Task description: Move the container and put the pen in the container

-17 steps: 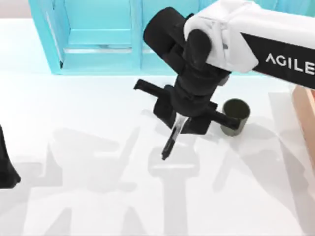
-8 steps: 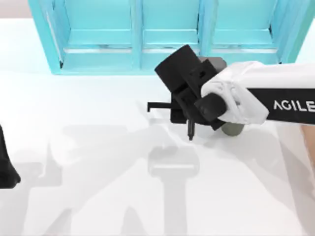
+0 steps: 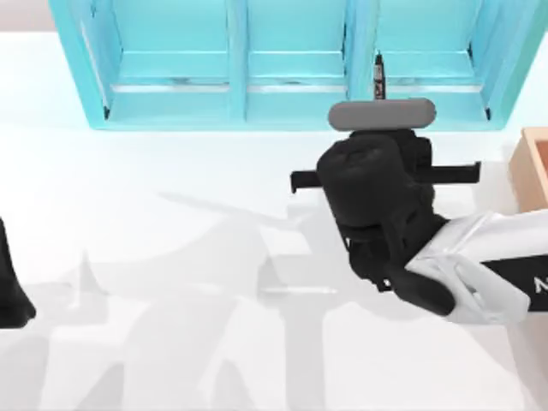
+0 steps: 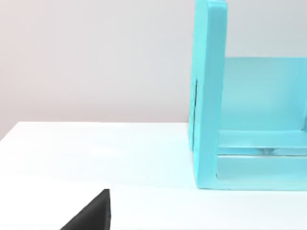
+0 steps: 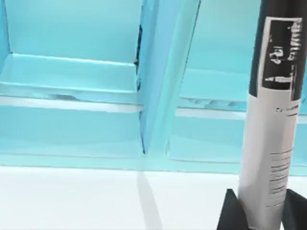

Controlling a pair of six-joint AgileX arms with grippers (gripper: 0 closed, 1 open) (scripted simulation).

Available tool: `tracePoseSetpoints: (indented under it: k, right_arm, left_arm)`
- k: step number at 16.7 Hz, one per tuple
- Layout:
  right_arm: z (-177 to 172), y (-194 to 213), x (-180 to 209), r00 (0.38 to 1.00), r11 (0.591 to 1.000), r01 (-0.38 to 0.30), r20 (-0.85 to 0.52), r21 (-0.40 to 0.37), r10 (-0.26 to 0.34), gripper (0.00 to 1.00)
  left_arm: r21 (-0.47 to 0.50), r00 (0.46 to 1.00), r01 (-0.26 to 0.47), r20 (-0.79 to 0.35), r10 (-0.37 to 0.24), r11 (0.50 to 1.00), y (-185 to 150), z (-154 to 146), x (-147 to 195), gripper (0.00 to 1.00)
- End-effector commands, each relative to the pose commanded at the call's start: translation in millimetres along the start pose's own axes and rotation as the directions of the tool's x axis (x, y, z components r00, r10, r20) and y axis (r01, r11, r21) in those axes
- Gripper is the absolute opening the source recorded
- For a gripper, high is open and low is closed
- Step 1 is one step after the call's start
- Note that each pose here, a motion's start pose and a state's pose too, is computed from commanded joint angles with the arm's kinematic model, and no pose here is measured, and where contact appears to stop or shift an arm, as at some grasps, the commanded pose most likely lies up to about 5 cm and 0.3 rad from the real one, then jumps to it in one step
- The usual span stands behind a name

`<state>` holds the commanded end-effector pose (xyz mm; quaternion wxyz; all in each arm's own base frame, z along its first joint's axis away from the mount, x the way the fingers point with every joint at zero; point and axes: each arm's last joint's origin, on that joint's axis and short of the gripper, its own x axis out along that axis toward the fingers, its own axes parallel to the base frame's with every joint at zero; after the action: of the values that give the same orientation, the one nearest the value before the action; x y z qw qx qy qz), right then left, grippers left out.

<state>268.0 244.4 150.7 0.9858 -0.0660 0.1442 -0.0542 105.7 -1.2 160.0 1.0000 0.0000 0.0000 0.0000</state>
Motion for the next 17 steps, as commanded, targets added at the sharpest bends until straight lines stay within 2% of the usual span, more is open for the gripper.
tracePoseSetpoints:
  k: [3, 7, 9, 13, 17]
  right_arm:
    - [9.1, -11.5, -26.1, 0.985, 0.996, 0.072, 0.156, 0.059, -0.080, 0.00]
    - [21.7, -24.2, -56.0, 0.953, 0.981, 0.119, 0.258, 0.155, -0.156, 0.00]
    - [25.5, -27.5, -63.6, 0.946, 0.975, 0.124, 0.275, 0.183, -0.172, 0.00]
    - [26.1, -27.9, -64.7, 0.945, 0.974, 0.125, 0.278, 0.187, -0.174, 0.00]
    - [24.4, -28.4, -51.0, 0.945, 0.974, 0.129, 0.276, 0.185, -0.177, 0.00]
  left_arm:
    - [0.000, 1.000, 0.000, 0.000, 0.000, 1.000, 0.0, 0.0, 0.0, 1.00]
    - [0.000, 1.000, 0.000, 0.000, 0.000, 1.000, 0.0, 0.0, 0.0, 1.00]
    - [0.000, 1.000, 0.000, 0.000, 0.000, 1.000, 0.0, 0.0, 0.0, 1.00]
    - [0.000, 1.000, 0.000, 0.000, 0.000, 1.000, 0.0, 0.0, 0.0, 1.00]
    - [0.000, 1.000, 0.000, 0.000, 0.000, 1.000, 0.0, 0.0, 0.0, 1.00]
